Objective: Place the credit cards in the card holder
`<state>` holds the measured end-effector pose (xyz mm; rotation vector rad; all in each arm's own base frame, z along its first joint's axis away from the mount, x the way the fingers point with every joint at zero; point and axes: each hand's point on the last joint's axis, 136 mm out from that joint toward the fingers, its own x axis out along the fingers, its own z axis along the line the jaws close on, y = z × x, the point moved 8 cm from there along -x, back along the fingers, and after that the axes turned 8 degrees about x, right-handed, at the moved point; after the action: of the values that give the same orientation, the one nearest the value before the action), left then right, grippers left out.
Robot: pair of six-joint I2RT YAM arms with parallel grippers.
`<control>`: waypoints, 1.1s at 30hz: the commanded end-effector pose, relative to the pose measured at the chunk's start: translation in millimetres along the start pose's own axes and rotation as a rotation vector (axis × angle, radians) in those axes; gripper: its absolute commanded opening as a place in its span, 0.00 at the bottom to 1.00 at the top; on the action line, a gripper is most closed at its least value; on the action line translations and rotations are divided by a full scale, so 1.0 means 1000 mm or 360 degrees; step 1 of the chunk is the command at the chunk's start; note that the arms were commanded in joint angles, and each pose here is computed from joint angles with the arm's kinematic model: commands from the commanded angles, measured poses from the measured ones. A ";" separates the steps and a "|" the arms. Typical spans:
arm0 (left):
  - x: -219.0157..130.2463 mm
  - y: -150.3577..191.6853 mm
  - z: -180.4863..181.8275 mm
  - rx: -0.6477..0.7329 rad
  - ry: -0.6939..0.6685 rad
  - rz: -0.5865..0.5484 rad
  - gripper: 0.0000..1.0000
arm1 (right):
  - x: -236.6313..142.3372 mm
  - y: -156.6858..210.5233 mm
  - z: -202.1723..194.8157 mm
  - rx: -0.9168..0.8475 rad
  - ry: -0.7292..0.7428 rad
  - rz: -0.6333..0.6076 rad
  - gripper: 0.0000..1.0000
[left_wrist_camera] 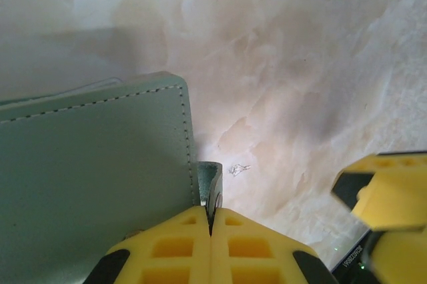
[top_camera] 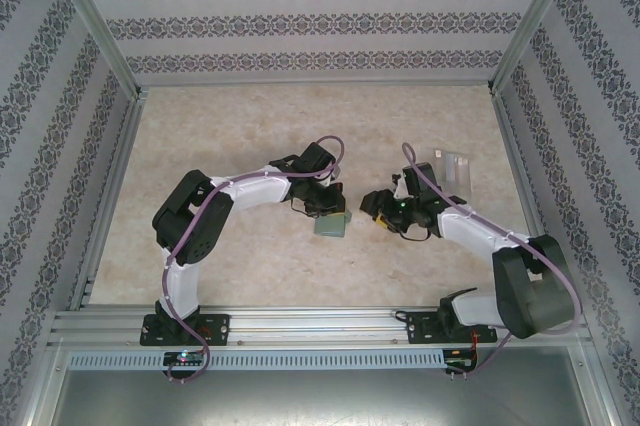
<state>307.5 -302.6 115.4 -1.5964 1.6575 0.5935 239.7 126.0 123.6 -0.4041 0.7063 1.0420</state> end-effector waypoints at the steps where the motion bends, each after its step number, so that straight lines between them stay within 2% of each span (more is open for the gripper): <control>1: -0.001 0.003 -0.004 0.0053 -0.0016 0.0032 0.00 | 0.004 0.010 -0.002 -0.0056 -0.0077 0.0067 0.55; 9: -0.007 0.006 -0.004 0.0050 -0.0029 0.0005 0.00 | 0.021 0.022 0.003 -0.0104 -0.0159 0.0135 0.57; 15: -0.006 0.004 -0.004 0.0014 0.0030 0.0004 0.00 | 0.045 0.027 0.004 -0.0043 -0.0175 0.0223 0.47; 22: -0.005 0.002 0.000 -0.0043 0.0104 -0.0008 0.00 | 0.059 0.029 0.005 -0.0018 -0.0178 0.0275 0.45; 27: -0.005 0.001 0.000 -0.0050 0.0115 -0.0016 0.00 | 0.063 0.028 0.003 0.0001 -0.0157 0.0259 0.28; 33: -0.012 0.000 0.003 -0.0052 0.0103 -0.0047 0.00 | 0.067 0.027 -0.007 0.0036 -0.0073 0.0233 0.12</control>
<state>306.0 -296.9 107.2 -1.6333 1.6831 0.6083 232.7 176.5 76.4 -0.2873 0.7027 1.1982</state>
